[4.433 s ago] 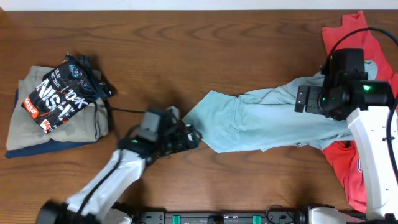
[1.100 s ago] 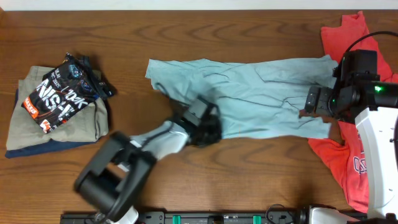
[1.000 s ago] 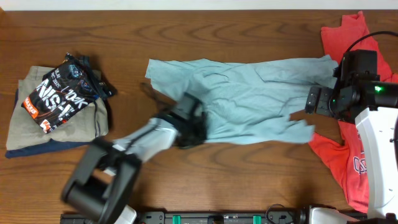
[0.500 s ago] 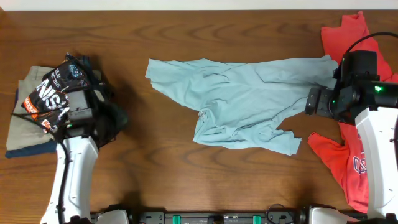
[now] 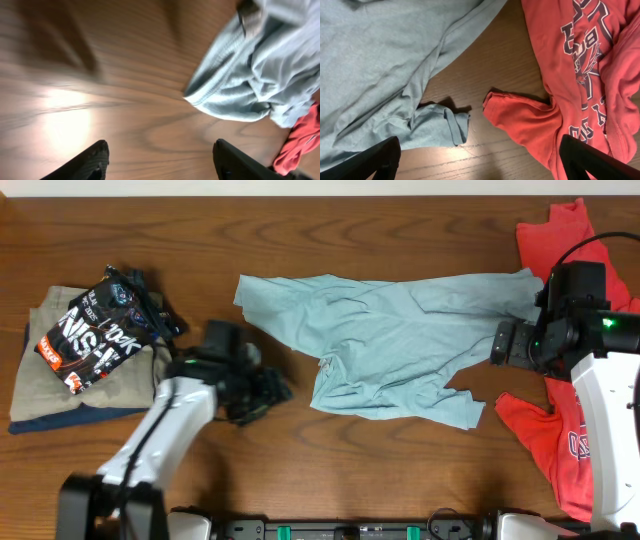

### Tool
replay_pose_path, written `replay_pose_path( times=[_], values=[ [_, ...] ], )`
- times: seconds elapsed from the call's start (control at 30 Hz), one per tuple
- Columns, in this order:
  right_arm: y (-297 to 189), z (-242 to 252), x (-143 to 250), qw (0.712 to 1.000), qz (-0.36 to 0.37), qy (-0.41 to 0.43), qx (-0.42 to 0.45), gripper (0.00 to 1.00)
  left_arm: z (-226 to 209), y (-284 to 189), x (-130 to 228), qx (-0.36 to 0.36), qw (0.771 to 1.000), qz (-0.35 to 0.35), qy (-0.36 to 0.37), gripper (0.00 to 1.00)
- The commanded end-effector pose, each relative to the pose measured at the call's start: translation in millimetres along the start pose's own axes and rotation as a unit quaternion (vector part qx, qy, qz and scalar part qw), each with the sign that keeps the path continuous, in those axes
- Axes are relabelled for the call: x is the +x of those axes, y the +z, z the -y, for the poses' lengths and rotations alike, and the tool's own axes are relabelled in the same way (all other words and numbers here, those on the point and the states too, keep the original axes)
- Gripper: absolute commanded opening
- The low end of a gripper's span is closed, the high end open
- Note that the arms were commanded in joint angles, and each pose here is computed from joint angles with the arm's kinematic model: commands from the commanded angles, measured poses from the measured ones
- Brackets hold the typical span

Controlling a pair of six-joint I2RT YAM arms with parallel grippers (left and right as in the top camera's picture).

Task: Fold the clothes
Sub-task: 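Grasp the shirt's lower left corner with the left gripper and pull left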

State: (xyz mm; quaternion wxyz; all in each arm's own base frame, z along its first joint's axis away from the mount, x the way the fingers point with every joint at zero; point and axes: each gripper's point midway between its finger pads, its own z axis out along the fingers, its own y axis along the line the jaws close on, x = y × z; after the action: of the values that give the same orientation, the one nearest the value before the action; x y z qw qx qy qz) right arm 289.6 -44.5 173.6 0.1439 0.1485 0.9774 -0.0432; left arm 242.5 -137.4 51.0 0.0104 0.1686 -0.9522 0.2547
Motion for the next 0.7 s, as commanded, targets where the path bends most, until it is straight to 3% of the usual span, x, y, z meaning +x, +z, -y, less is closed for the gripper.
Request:
replay_pose_path(
  times=[0.0, 0.33, 0.37, 0.47, 0.5, 0.67],
  values=[
    [-8.0, 3.8, -4.5, 1.0, 0.014, 0.012, -0.001, 0.99, 10.9, 27.6, 19.7, -0.012, 0.998, -0.041, -0.044, 0.71],
    [-8.0, 3.9, -4.4, 1.0, 0.013, 0.012, -0.001, 0.99, 66.0, 98.2, 23.9, 0.035, 0.998, -0.033, -0.031, 0.7],
    [-8.0, 3.9, -4.4, 1.0, 0.013, 0.012, -0.001, 0.99, 64.2, 101.7, 22.3, 0.03, 0.999, -0.027, -0.03, 0.6],
    [-7.9, 4.0, -4.3, 1.0, 0.013, 0.011, -0.001, 0.99, 47.9, 104.1, 13.8, -0.006, 0.999, -0.003, -0.039, 0.1],
    [-7.9, 4.1, -4.1, 1.0, 0.013, 0.011, -0.001, 0.99, 41.6, 102.9, 10.5, -0.017, 0.999, 0.004, -0.041, 0.06],
    [-7.9, 4.2, -3.5, 1.0, 0.012, 0.003, -0.001, 0.99, 10.3, 79.3, -11.1, -0.044, 0.997, 0.017, -0.054, 0.06]
  ],
)
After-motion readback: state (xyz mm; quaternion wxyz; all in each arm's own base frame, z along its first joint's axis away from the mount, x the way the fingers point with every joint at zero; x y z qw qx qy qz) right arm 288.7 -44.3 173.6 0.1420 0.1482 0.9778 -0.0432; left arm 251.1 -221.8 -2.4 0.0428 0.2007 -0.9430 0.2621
